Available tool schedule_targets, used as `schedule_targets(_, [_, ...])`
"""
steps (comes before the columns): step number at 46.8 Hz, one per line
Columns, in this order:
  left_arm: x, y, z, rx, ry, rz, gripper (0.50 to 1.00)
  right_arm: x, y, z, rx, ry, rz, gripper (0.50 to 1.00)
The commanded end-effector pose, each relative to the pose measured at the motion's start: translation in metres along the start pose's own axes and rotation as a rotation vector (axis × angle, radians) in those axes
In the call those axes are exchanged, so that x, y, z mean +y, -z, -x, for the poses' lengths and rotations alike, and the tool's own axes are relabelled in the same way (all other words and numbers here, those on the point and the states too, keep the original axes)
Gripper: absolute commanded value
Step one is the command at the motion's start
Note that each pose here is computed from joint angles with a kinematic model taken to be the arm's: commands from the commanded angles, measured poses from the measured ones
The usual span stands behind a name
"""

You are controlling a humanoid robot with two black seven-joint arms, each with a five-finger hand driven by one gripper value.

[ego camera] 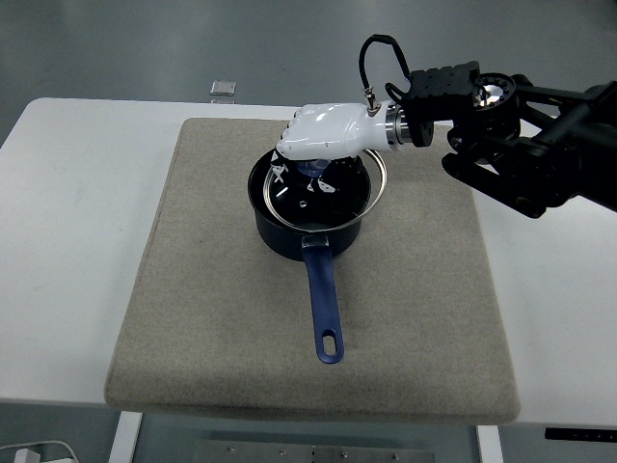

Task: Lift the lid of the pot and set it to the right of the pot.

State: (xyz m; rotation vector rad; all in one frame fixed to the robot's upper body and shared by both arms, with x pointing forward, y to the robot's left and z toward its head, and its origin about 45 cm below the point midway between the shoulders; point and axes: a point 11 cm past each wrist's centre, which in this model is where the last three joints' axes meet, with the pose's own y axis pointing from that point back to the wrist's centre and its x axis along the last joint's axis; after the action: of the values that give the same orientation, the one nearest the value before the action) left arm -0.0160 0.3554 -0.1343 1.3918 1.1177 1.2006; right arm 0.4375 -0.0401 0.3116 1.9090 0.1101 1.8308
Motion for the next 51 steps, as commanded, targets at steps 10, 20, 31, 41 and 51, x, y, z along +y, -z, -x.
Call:
schedule_targets(10, [0.000, 0.000, 0.000, -0.001, 0.000, 0.000, 1.000, -0.004, 0.004, -0.003, 0.005, -0.003, -0.010, 0.500])
schedule_targets(20, [0.000, 0.000, 0.000, 0.001, 0.000, 0.000, 1.000, -0.004, 0.003, -0.015, 0.028, -0.012, -0.010, 0.500])
schedule_targets(31, [0.000, 0.000, 0.000, 0.001, 0.000, 0.000, 1.000, -0.004, 0.004, -0.017, 0.027, -0.008, -0.011, 0.500])
schedule_targets(41, [0.000, 0.000, 0.000, -0.001, 0.000, 0.000, 1.000, -0.005, 0.005, -0.011, -0.008, -0.018, -0.015, 0.901])
schedule_targets(51, [0.000, 0.000, 0.000, 0.001, 0.000, 0.000, 1.000, -0.005, 0.005, -0.013, -0.009, -0.017, -0.015, 0.905])
